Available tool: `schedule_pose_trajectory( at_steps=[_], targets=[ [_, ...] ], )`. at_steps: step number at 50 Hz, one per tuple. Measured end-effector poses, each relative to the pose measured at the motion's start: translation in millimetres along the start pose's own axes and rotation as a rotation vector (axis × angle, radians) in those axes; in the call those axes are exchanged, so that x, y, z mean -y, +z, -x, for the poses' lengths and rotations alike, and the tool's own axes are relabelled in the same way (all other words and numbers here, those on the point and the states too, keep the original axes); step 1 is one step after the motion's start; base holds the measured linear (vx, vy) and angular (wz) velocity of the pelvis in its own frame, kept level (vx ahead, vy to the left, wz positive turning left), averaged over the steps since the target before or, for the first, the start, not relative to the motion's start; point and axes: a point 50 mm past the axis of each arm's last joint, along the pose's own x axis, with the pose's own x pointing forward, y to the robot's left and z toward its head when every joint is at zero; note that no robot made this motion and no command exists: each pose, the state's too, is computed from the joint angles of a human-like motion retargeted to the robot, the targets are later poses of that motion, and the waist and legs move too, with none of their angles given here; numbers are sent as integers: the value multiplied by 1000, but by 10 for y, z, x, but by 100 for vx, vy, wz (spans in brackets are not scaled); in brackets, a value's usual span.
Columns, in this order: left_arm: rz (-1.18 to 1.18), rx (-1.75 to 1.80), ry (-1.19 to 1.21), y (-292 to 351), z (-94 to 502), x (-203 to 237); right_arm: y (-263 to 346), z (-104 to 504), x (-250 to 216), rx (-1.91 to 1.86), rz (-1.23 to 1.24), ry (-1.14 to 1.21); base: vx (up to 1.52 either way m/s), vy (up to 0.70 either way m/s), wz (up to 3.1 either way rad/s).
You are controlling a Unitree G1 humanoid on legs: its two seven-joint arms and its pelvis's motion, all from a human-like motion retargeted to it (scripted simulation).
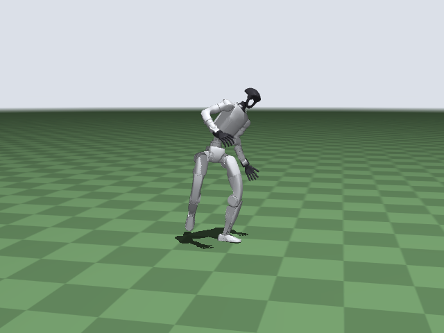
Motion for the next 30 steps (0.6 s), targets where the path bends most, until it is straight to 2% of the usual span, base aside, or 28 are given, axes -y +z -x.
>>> schedule_pose_trajectory(
  at_steps=[5, 12, 19, 24, 28, 30],
  targets=[
    [-196, -90, 145, -157, -162, 42, -48, -67, -61, -9, 28, 31, 19, 8, 104],
    [-405, -1, -13, 32, -261, 331, 136, -77, 30, 86, 79, 55, 17, -3, 168],
    [-354, 127, -40, 316, -260, 409, 306, -104, -37, 175, 136, 106, 14, -13, 147],
    [-304, 117, -35, 223, -217, 378, 280, -146, -87, 181, 164, 158, -9, -10, 14],
    [-265, 64, -25, 56, -122, 281, 147, -116, -55, 135, 233, 173, 23, -21, 186],
    [-311, 75, -51, 95, -112, 201, 110, -45, -118, 95, 181, 165, 22, -38, 41]
  ],
)
